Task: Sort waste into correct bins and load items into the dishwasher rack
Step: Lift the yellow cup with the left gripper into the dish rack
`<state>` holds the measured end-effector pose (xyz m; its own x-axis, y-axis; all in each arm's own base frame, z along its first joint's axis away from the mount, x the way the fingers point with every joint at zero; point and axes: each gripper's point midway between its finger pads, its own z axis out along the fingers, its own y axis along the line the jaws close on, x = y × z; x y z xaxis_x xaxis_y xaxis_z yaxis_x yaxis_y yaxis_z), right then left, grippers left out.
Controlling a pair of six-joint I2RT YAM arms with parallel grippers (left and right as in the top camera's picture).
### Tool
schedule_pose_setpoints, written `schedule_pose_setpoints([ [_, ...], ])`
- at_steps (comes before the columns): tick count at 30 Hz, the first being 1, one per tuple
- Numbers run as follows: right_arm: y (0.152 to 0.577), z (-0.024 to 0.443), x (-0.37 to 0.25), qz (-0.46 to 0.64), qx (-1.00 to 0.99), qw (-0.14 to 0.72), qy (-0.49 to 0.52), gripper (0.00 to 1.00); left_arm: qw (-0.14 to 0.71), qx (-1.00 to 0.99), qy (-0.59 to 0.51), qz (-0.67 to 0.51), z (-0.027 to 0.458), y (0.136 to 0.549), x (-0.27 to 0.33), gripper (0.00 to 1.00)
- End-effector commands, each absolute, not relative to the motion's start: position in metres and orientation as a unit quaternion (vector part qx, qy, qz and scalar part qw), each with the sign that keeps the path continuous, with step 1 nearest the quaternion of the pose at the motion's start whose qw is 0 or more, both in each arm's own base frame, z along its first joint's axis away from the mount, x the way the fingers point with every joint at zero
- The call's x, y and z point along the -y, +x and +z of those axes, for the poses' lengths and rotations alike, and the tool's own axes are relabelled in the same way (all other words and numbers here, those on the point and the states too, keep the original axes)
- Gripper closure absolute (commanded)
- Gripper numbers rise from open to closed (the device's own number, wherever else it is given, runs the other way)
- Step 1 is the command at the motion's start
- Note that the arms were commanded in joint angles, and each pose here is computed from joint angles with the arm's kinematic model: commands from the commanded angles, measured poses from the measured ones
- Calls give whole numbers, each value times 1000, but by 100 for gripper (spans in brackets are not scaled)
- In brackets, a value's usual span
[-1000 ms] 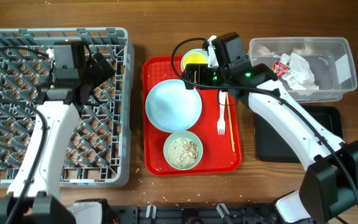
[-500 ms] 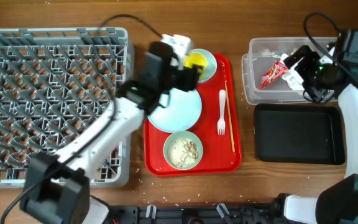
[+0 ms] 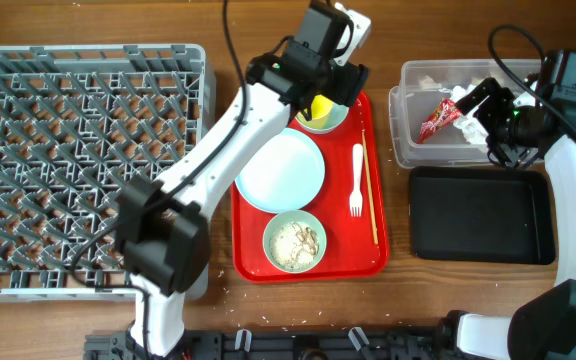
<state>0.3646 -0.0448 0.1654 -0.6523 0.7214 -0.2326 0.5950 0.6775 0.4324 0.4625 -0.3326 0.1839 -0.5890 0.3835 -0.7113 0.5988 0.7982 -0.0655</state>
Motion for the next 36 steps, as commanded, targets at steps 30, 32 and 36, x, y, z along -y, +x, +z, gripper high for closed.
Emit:
schedule_pose_setpoints([
  [30, 366, 172, 47, 158, -892, 208, 370, 0, 332, -917, 143, -169, 238, 443, 269, 96],
  [32, 366, 172, 47, 159, -892, 207, 370, 0, 328, -921, 105, -182, 251, 454, 224, 96],
  [36, 366, 172, 47, 159, -892, 207, 370, 0, 277, -894, 8, -352, 269, 469, 121, 96],
])
